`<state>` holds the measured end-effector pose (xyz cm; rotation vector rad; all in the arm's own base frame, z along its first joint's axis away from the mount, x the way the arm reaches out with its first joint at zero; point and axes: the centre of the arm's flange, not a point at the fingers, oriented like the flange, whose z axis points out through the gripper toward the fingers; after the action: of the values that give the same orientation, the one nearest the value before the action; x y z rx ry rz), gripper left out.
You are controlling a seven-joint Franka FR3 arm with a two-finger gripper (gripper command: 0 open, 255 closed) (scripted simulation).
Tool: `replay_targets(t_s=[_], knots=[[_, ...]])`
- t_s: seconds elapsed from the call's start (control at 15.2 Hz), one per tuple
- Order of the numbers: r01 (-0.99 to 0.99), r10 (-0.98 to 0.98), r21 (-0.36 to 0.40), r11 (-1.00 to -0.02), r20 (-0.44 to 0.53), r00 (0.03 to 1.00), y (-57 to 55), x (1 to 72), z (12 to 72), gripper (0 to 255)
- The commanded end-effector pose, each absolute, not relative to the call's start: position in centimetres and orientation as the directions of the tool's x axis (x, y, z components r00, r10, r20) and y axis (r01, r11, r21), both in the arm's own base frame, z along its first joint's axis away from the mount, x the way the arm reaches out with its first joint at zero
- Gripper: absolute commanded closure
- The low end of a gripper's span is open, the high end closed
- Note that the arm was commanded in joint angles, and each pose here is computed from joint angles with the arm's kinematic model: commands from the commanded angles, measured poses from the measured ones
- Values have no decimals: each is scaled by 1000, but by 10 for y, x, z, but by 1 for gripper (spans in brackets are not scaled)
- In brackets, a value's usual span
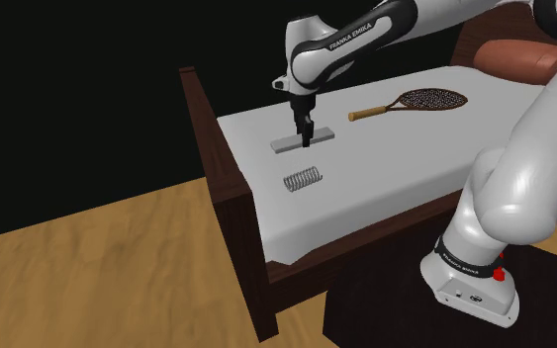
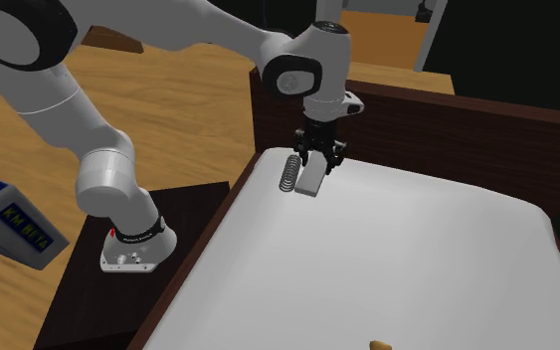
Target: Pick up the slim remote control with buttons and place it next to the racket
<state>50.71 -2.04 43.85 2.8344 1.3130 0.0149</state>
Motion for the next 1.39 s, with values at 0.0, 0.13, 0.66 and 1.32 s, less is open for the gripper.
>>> replay_targets(t_s=[0.0, 0.13, 0.66, 1.32], knots=[[763, 763, 20, -647, 1, 647, -32, 500, 443, 255], [763, 763, 20, -647, 1, 647, -54, 486, 443, 255], [763, 763, 20, -647, 1, 647, -143, 428, 444, 255], [763, 763, 20, -647, 1, 647, -254, 357, 444, 255]])
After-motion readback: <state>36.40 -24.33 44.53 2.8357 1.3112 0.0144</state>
